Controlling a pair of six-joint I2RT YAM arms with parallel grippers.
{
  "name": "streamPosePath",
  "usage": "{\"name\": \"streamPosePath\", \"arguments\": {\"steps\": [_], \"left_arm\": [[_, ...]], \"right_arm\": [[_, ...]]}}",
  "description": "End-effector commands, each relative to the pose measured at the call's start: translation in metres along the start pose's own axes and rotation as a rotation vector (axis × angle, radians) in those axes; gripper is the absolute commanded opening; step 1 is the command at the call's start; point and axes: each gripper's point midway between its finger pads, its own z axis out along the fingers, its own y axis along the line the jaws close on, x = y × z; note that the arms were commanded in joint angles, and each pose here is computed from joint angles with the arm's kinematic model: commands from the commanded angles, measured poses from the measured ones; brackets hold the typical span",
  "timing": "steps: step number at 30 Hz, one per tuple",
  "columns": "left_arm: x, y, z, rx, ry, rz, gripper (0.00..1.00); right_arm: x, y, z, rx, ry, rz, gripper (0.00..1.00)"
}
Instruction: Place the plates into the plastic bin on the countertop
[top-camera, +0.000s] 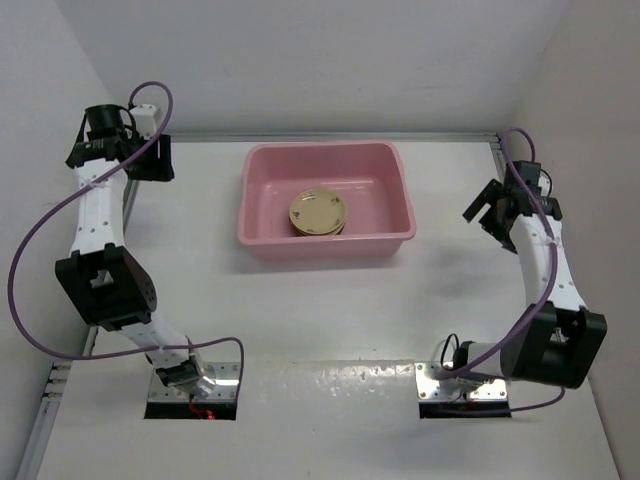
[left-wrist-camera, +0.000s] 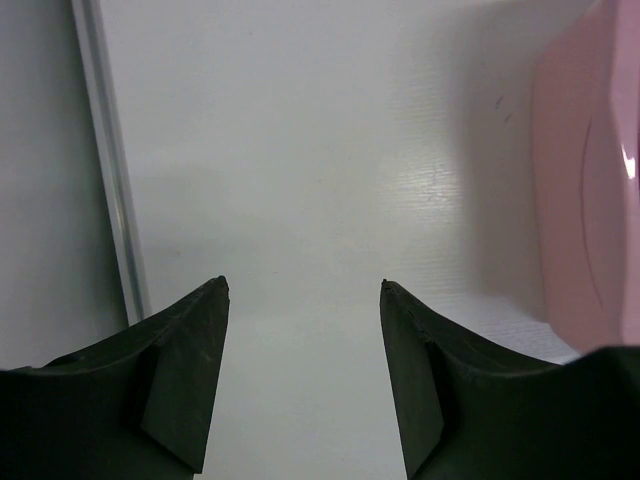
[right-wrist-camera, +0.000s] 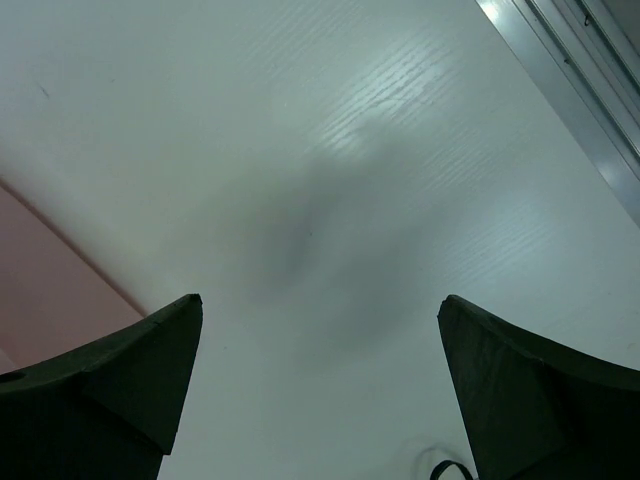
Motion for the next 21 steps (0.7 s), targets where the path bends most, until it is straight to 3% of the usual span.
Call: {"name": "streamPosePath", "arguments": {"steps": [1,11,21], "left_arm": [[-0.011,-0.015,0.000,0.036,-0.030,0.005,0.65],[-0.012,-0.027,-0.005,0.045,-0.035,0.025,0.65],[-0.008,-0.027,-0.004,0.047,-0.026,0.023,0.65]], "right_arm": [[-0.018,0.006,-0.024,-0.060,-0.089,0.027,1.00],[-0.029,0.016,-0.040,-0.167,-0.201,0.014,1.00],[-0.023,0.016,-0.038,-0.177,-0.190,-0.004,1.00]]}}
